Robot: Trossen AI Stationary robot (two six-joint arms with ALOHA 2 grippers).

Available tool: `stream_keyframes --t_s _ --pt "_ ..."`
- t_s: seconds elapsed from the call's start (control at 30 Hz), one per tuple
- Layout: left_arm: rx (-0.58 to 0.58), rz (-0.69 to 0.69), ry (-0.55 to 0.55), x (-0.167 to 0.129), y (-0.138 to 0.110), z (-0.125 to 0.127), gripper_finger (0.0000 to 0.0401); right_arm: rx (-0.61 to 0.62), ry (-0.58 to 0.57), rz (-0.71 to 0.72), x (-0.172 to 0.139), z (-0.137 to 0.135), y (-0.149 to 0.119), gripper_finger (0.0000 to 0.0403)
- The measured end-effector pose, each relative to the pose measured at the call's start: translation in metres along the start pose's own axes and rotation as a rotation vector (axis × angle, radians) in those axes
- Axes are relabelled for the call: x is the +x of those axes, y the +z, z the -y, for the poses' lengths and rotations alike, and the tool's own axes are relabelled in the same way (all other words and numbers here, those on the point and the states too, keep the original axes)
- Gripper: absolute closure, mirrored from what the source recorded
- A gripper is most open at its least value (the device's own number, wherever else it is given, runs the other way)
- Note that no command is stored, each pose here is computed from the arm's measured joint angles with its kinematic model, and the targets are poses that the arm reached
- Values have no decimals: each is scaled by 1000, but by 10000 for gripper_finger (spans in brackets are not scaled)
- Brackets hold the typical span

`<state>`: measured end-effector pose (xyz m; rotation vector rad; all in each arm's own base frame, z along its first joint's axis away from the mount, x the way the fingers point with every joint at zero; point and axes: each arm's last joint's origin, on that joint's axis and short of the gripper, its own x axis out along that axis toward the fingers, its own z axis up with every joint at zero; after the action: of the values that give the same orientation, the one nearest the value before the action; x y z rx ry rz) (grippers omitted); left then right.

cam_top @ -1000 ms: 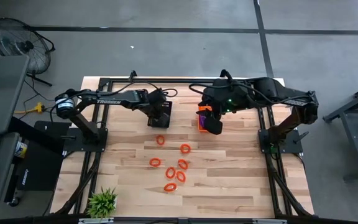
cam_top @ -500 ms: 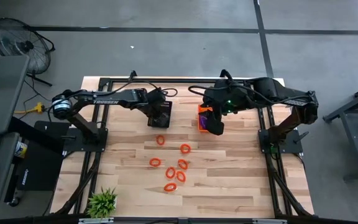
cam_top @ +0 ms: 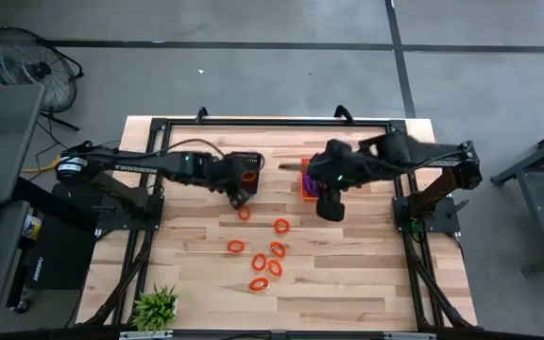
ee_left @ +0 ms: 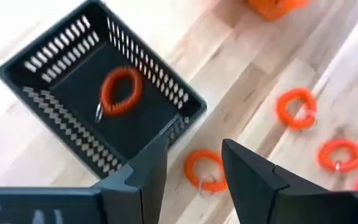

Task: Sort spring keychains into baskets
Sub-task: Put the orange spring keychain into the black basket

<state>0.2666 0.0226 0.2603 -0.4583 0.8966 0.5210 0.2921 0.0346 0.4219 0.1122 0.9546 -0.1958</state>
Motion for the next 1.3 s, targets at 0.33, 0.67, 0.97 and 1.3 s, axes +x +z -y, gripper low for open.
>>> stream_keyframes --t_s 0.33,0.67,0.97,1.3 --pt "61 27 -56 -15 -34 42 250 -55 173 -129 93 -25 -38 259" --pt "-4 9 -128 -3 -82 59 250 -318 295 -53 160 -29 -80 259" --pt "-53 80 -174 -12 -95 70 250 -382 285 37 194 -21 -98 259" --pt "-63 103 -188 -17 -95 71 250 -415 312 -33 229 -7 -97 259"
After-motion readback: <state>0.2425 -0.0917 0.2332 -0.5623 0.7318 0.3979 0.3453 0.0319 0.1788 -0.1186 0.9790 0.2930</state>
